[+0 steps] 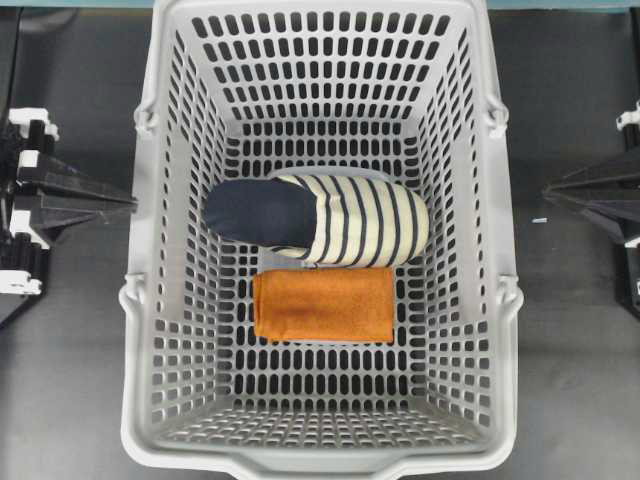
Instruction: Pick up the orange cloth from the shopping basket with the left arm.
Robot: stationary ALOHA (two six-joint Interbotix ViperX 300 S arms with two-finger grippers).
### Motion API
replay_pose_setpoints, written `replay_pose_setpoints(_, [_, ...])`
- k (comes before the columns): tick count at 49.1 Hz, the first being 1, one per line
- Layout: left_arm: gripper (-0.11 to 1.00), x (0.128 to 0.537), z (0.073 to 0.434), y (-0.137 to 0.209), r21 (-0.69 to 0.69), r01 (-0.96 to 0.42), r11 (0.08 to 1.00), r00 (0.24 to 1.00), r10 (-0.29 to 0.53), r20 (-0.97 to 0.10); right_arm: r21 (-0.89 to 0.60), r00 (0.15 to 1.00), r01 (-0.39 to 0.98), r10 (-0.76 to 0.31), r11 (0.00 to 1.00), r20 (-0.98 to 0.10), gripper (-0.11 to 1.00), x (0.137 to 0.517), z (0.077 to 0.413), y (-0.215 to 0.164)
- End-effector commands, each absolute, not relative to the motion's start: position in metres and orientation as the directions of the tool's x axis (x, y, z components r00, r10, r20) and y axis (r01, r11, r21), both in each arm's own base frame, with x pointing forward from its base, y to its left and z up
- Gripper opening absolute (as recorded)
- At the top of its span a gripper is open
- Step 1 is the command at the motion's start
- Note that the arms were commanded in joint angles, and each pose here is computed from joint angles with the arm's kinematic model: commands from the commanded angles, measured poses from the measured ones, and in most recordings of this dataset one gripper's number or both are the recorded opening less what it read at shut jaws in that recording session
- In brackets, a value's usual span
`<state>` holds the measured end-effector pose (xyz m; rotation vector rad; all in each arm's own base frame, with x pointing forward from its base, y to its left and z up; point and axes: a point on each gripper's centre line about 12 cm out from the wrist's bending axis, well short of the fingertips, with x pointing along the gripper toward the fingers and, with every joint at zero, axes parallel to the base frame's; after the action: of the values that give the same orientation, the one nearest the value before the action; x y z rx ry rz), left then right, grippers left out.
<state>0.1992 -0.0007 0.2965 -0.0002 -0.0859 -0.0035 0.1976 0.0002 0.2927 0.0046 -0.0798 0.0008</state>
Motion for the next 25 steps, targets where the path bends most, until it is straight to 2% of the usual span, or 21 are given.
replay_pose_setpoints(1, [0.06, 0.203, 0.325, -0.003, 0.006, 0.017, 1.000, 0.994, -0.017, 0.108, 0.024, 0.995, -0.019, 0.017, 1.000, 0.093, 0.00, 0.201, 0.298, 0.003])
replay_pose_setpoints(5, [0.00, 0.208, 0.344, -0.002, -0.029, 0.012, 1.000, 0.999, -0.011, 0.041, 0.047, 0.996, -0.026, 0.022, 0.999, 0.092, 0.00, 0.201, 0.298, 0.005])
replay_pose_setpoints(15, [0.00, 0.229, 0.378, -0.006, -0.043, 0.014, 0.999, 0.985, -0.022, -0.171, 0.079, 0.996, -0.035, 0.028, 0.996, 0.089, -0.01, 0.201, 0.297, 0.006])
replay_pose_setpoints(25, [0.00, 0.277, 0.393, -0.013, -0.037, 0.014, 0.999, 0.906, -0.028, -0.421, 0.080, 0.996, -0.035, 0.028, 0.996, 0.089, -0.01, 0.201, 0.297, 0.006])
